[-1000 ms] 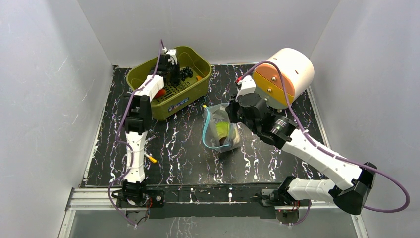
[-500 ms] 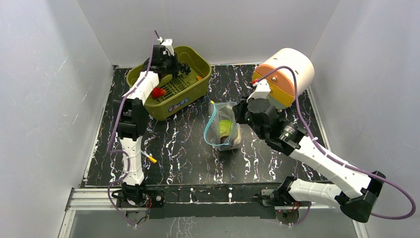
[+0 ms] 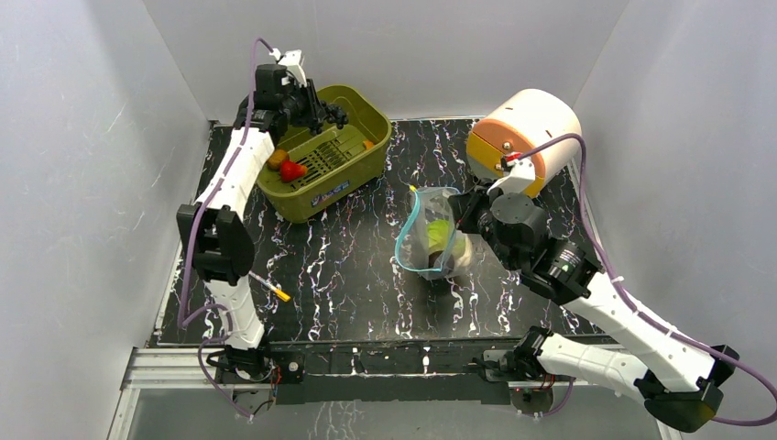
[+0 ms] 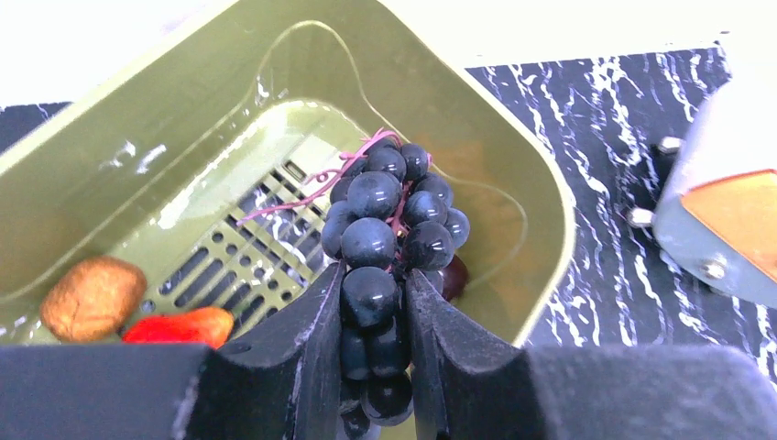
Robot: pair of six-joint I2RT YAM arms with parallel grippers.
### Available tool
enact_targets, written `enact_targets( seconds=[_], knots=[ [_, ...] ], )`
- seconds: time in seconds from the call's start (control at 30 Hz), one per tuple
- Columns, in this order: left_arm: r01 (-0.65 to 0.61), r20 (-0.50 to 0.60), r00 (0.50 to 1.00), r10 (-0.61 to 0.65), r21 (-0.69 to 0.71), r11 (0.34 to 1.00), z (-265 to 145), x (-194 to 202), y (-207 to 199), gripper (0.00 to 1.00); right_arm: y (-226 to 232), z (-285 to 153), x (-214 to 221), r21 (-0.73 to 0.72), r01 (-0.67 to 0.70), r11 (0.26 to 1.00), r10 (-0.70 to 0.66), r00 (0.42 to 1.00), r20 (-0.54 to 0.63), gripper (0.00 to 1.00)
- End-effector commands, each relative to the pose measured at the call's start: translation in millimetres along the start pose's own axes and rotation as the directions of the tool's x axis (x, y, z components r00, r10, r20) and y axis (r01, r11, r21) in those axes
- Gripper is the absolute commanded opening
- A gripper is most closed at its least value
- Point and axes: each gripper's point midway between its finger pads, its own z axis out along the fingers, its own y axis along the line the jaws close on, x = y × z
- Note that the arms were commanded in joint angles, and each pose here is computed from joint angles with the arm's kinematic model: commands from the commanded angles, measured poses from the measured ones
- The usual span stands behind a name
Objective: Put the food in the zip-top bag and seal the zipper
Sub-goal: Pick up the fake fruit from the bin, then place the fake fruit in the zipper food storage bag.
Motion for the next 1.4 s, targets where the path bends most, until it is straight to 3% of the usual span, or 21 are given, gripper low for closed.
enact_targets(
  seconds=[0.0, 0.27, 0.5, 0.8, 0.93, 1.07, 1.37],
  knots=[
    [0.040, -0.008, 0.999, -0.039, 0.052, 0.998, -61, -11, -24, 0.07, 8, -2, -11, -0.023, -0.064, 0.998, 0.065, 0.998, 0.022, 0.00],
    [0.113, -0.073, 0.992, -0.101, 0.180, 0.977, -112, 11, -58, 0.08, 26, 14, 10, -0.067, -0.137, 0.988, 0.134, 0.990, -0.050, 0.00],
    [0.176, -0.149, 0.979, -0.138, 0.284, 0.943, -152, 33, -84, 0.10, 25, 33, 13, -0.025, -0.194, 0.981, 0.194, 0.981, -0.002, 0.00],
    [0.090, -0.231, 0.973, 0.005, 0.400, 0.912, -203, 70, -112, 0.11, 13, 50, 12, 0.078, -0.131, 0.988, 0.129, 0.991, 0.029, 0.00],
    [0.090, -0.197, 0.980, 0.017, 0.520, 0.849, -225, 71, -141, 0.11, 2, 54, 9, 0.143, -0.082, 0.986, 0.075, 0.996, 0.055, 0.00],
    [0.144, -0.230, 0.973, 0.005, 0.629, 0.764, -241, 76, -167, 0.11, -4, 61, 6, 0.201, -0.048, 0.978, 0.035, 0.997, 0.066, 0.00],
    [0.135, -0.241, 0.968, 0.074, 0.744, 0.654, -269, 85, -203, 0.12, 13, 72, 15, 0.158, -0.079, 0.984, 0.077, 0.997, 0.018, 0.00]
  ],
)
